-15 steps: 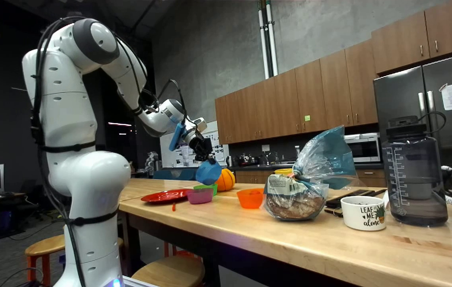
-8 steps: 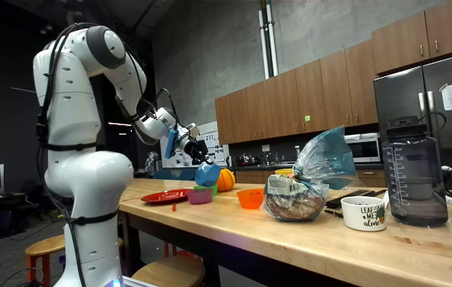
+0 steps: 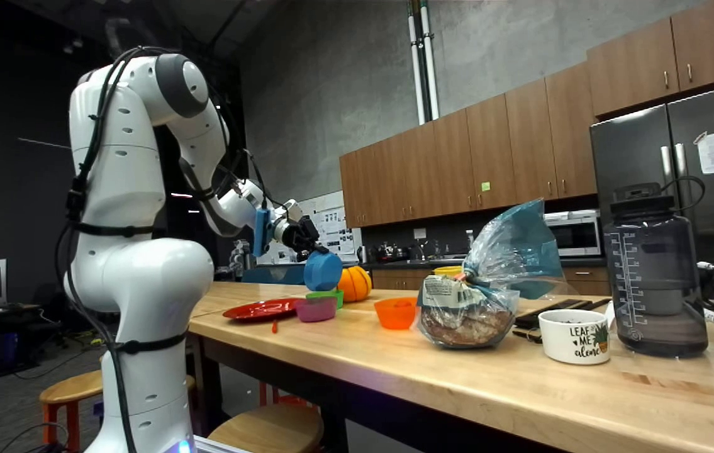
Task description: Pick up the blue bowl and pour all its contents into the purple bowl
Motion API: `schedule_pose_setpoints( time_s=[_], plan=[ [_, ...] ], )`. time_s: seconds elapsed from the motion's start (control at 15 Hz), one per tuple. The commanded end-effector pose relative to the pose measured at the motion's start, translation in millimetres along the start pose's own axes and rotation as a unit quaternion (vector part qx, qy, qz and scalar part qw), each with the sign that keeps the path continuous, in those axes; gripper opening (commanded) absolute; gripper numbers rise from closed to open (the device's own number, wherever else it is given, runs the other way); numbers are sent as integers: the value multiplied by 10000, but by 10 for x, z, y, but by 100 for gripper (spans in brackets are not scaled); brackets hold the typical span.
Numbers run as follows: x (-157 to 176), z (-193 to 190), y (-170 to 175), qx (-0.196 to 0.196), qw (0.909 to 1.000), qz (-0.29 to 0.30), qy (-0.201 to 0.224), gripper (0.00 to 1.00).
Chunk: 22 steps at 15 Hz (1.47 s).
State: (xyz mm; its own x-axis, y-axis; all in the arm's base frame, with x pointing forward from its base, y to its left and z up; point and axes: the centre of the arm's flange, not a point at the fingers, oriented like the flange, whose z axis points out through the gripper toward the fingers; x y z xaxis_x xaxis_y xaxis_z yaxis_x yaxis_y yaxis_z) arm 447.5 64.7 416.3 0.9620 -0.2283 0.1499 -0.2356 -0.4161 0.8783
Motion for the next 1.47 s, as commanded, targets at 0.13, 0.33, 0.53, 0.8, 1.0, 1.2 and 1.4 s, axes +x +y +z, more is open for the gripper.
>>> schedule_pose_setpoints(
  time_s=[0.13,0.33,0.53,0.8,1.0,1.2,1.4],
  plan=[
    [51,-233,-225,-439,9987,-222,-98,1],
    [47,-281,-339,-613,9974,-348,-143,1],
    [70,-320,-422,-896,9953,-335,-155,1],
    [85,-373,-491,-1160,9921,-416,-241,1],
    [101,-401,-532,-1341,9894,-454,-332,1],
    [124,-420,-558,-1538,9862,-466,-396,1],
    [135,-455,-589,-1652,9841,-474,-451,1]
  ],
)
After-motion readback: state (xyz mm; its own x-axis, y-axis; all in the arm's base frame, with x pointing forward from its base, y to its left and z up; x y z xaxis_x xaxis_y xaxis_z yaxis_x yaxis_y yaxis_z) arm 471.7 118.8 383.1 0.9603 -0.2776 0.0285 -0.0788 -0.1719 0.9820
